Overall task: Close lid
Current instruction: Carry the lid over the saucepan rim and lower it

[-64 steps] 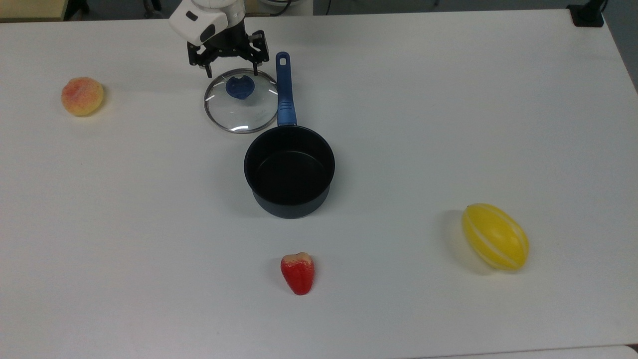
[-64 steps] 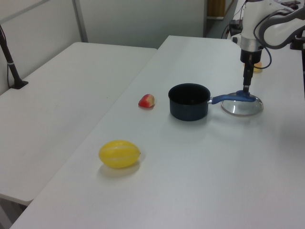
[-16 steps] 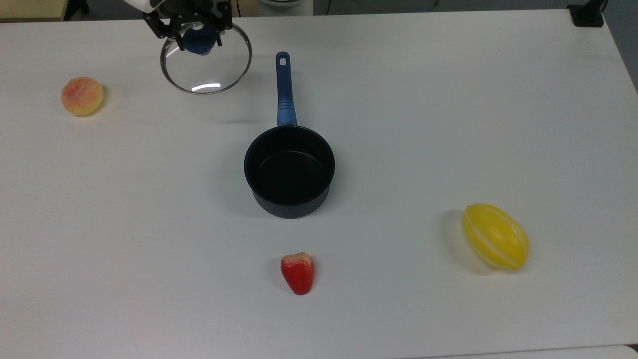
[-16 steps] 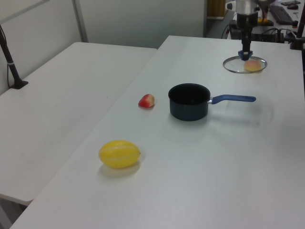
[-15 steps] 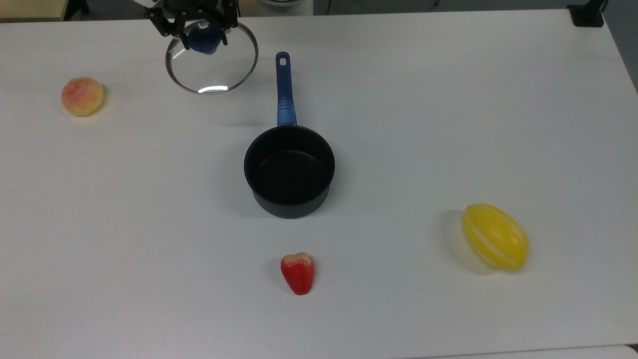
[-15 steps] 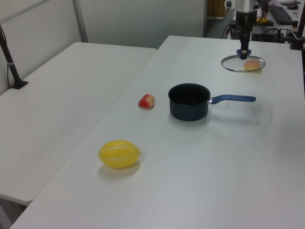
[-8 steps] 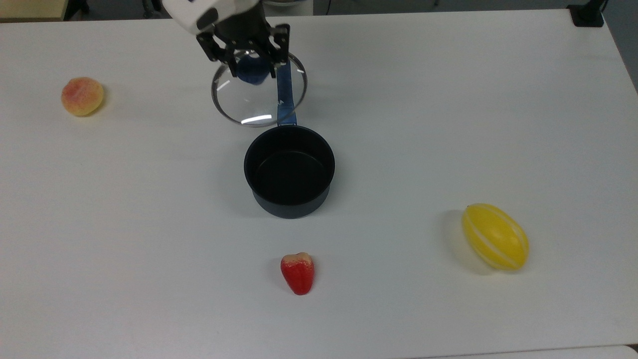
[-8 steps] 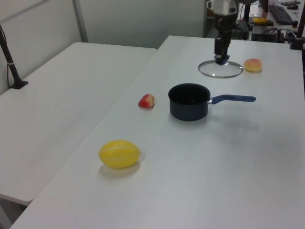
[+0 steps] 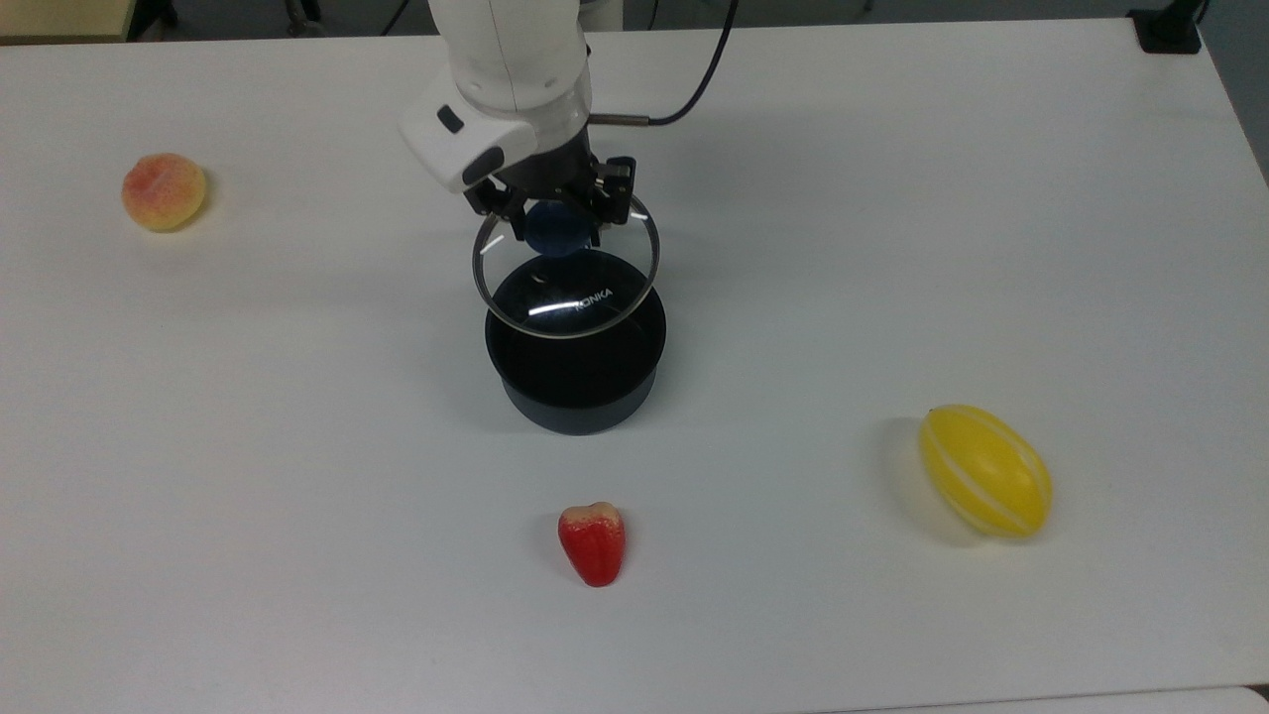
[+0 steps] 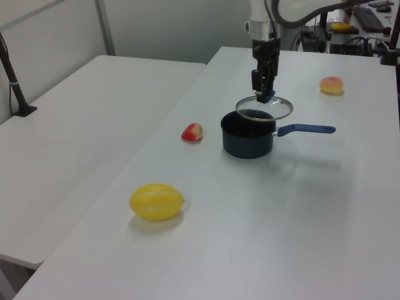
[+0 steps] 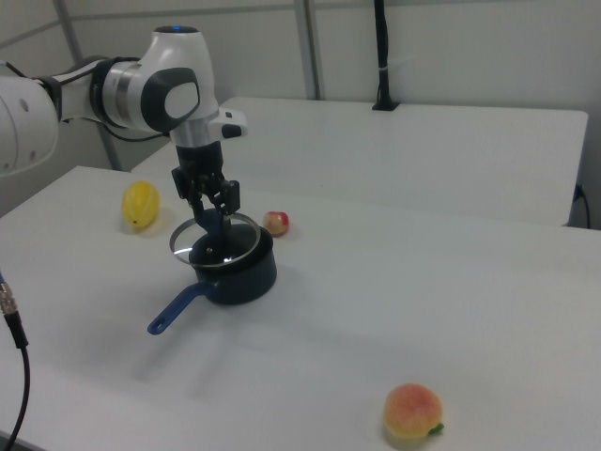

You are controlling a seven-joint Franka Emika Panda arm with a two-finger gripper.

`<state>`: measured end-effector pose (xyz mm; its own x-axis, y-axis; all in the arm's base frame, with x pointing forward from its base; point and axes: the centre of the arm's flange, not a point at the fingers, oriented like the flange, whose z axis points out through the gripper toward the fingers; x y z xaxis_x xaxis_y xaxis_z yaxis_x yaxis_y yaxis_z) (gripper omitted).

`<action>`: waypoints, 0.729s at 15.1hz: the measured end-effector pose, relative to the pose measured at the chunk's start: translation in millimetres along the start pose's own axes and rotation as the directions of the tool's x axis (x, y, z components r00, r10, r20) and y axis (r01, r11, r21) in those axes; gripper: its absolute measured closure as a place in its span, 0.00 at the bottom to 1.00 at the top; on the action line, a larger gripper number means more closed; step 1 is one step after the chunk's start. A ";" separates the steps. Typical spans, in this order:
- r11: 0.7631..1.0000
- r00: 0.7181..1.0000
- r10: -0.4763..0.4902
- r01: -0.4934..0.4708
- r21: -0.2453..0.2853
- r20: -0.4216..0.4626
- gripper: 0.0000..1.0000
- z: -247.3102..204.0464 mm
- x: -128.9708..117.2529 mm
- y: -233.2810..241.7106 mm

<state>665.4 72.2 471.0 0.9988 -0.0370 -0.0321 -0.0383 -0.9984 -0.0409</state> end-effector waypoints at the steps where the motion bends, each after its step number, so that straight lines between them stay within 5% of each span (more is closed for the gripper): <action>1: 1.000 1.000 -0.004 0.004 -0.003 0.000 0.34 4.2 5.1 -2.9; 11: 0.996 0.997 -0.054 0.050 -0.072 -0.051 0.34 28.8 29.9 -19.7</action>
<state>695.1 92.0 442.1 0.9997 0.0151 0.0209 0.0145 -0.9995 0.0294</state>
